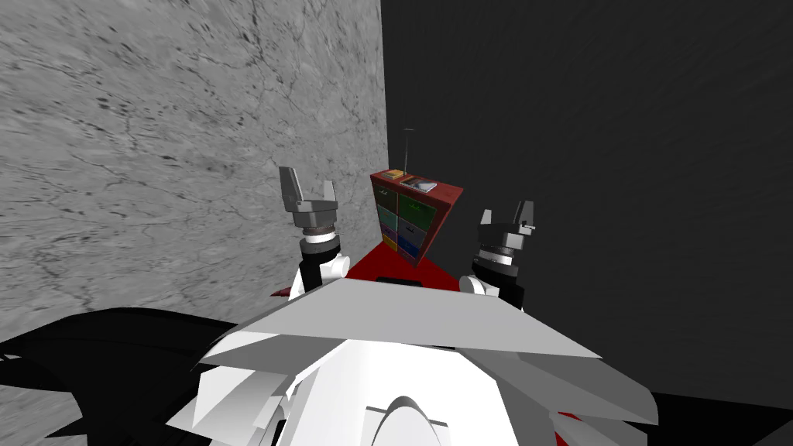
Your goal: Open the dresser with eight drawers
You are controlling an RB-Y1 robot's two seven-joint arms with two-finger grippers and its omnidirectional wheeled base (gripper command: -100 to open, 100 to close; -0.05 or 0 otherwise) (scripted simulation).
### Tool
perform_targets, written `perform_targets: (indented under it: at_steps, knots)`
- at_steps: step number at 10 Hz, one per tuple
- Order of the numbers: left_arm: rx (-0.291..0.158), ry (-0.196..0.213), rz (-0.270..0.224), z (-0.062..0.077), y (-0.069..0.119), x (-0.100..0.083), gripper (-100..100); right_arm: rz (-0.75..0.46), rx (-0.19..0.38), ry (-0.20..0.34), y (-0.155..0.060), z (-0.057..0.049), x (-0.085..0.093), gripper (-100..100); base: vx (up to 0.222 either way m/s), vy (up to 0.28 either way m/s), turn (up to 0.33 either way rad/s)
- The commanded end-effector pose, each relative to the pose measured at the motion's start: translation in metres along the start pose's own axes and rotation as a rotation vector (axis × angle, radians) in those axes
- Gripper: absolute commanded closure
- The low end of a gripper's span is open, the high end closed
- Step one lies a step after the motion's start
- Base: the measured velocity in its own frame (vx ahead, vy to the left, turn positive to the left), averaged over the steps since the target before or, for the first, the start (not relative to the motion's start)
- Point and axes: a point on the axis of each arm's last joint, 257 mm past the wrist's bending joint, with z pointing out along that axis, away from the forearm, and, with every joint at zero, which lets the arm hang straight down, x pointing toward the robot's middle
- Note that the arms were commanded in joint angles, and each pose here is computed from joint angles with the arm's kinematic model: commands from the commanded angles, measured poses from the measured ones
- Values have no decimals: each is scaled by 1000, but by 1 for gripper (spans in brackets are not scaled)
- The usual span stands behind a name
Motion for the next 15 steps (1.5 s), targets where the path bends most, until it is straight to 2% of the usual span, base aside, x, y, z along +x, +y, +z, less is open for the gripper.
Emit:
perform_targets:
  at_steps: [1, 9, 10, 15]
  knots:
    - [0, 0, 0, 0, 0, 0, 0, 0, 0, 0, 0, 0, 0, 0, 0, 0, 0]
    - [0, 0, 0, 0, 0, 0, 0, 0, 0, 0, 0, 0, 0, 0, 0, 0, 0]
    - [0, 0, 0, 0, 0, 0, 0, -40, 33, 51, -12, 0, 8, -100, 0, 29, 26]
    - [0, 0, 0, 0, 0, 0, 0, -206, 158, 196, -60, -6, 25, -100, -3, 84, 52]
